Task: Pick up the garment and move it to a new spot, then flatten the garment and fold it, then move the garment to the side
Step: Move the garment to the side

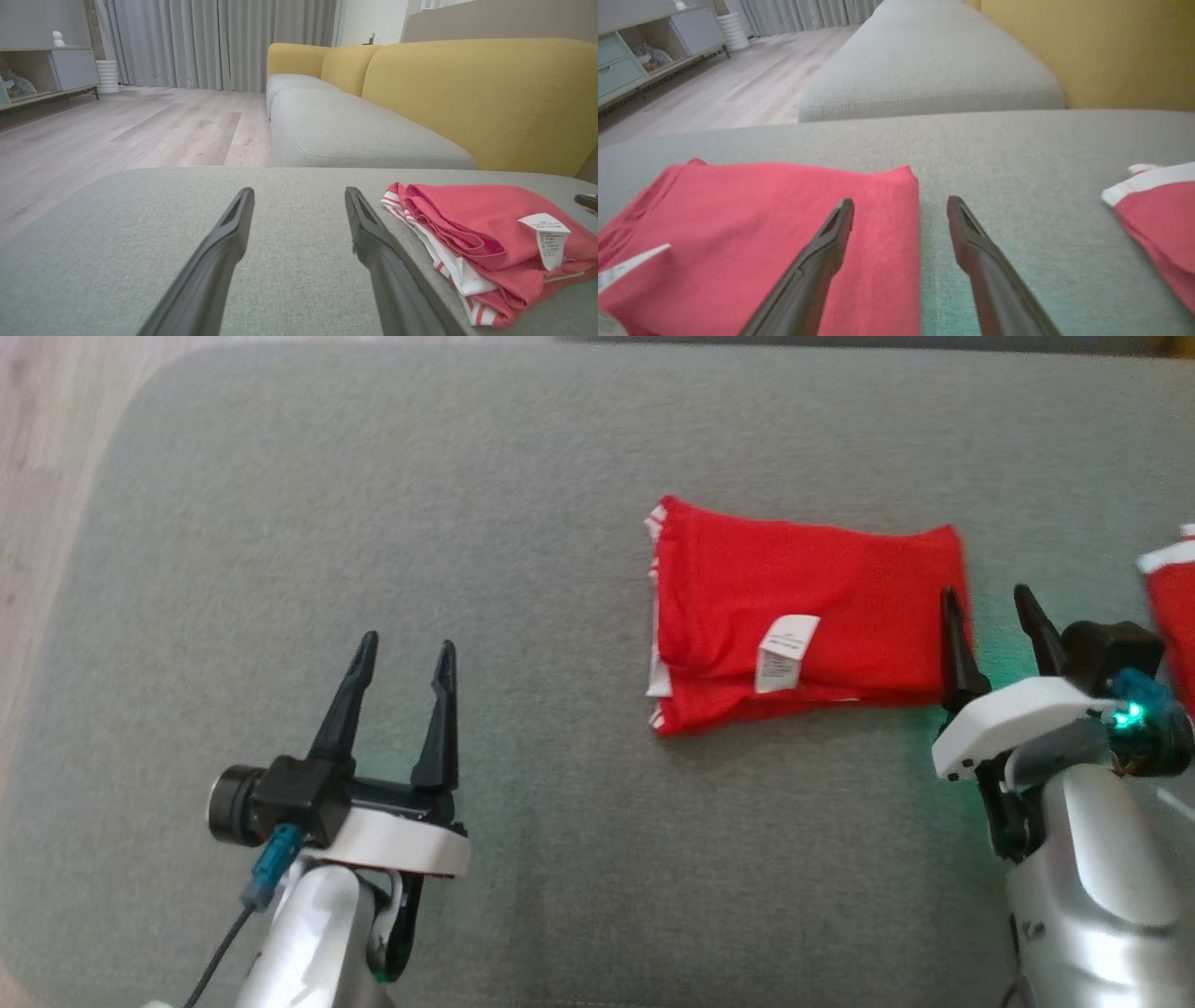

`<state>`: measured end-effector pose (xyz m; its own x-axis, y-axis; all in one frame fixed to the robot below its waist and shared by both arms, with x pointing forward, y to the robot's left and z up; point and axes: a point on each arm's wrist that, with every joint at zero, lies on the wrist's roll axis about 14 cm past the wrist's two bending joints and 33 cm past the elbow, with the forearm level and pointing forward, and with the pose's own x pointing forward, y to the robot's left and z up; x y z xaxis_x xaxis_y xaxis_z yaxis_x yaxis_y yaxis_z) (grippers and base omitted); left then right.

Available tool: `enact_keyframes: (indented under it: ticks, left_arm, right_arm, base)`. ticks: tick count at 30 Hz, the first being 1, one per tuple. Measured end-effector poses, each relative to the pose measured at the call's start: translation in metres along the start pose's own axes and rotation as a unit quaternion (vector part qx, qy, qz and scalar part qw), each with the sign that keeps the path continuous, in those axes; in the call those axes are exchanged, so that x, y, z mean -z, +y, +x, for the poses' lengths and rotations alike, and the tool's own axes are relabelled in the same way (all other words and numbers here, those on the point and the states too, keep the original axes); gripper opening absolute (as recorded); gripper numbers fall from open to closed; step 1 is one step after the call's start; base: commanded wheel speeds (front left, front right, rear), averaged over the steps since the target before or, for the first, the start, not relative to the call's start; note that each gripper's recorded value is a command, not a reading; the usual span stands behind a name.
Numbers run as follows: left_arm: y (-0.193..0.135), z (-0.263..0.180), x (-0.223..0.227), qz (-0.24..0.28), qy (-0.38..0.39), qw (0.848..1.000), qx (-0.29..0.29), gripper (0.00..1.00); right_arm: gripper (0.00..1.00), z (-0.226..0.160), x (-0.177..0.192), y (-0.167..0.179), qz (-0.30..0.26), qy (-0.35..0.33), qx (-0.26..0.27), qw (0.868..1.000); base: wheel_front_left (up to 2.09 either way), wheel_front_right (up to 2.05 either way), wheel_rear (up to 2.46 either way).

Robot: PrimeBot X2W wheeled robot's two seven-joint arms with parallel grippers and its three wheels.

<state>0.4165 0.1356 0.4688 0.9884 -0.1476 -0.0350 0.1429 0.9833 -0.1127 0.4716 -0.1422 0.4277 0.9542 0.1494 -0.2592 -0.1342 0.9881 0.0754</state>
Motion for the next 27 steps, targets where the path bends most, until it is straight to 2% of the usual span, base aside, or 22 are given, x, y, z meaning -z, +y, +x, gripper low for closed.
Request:
enact_keyframes:
  ticks: [6, 9, 11, 15, 18, 23, 27]
  left_arm:
    - [0.009, -0.004, 0.011, -0.005, 0.016, 1.000, -0.014, 1.00]
    - [0.013, -0.003, 0.009, -0.002, 0.014, 1.000, -0.020, 1.00]
    - [0.014, -0.003, 0.009, -0.001, 0.014, 1.000, -0.022, 1.00]
    - [0.013, -0.002, 0.006, -0.001, 0.010, 1.000, -0.021, 1.00]
    - [0.008, -0.001, 0.003, 0.003, 0.007, 1.000, -0.014, 1.00]
    - [-0.013, 0.004, 0.001, 0.005, 0.004, 1.000, 0.017, 1.00]
    - [-0.028, 0.011, -0.009, 0.007, -0.011, 0.999, 0.038, 1.00]
  right_arm:
    - [1.00, 0.017, 0.055, 0.006, 0.025, 0.116, -0.002, 0.993]
    - [1.00, 0.024, 0.061, 0.013, 0.036, 0.133, -0.010, 0.990]
    - [0.00, 0.030, 0.060, 0.015, 0.033, 0.136, -0.014, 0.990]
    - [0.00, 0.029, 0.055, 0.021, 0.021, 0.126, -0.025, 0.991]
    - [0.00, 0.024, 0.049, 0.024, -0.009, 0.110, -0.034, 0.993]
    - [0.00, 0.009, 0.018, 0.019, -0.064, 0.055, -0.040, 0.996]
    - [0.00, -0.006, -0.007, 0.004, -0.118, 0.019, -0.032, 0.992]
  base:
    - [0.00, 0.00, 0.00]
    - [0.00, 0.00, 0.00]
    - [0.00, 0.00, 0.00]
    - [0.00, 0.00, 0.00]
    - [0.00, 0.00, 0.00]
    - [0.00, 0.00, 0.00]
    - [0.00, 0.00, 0.00]
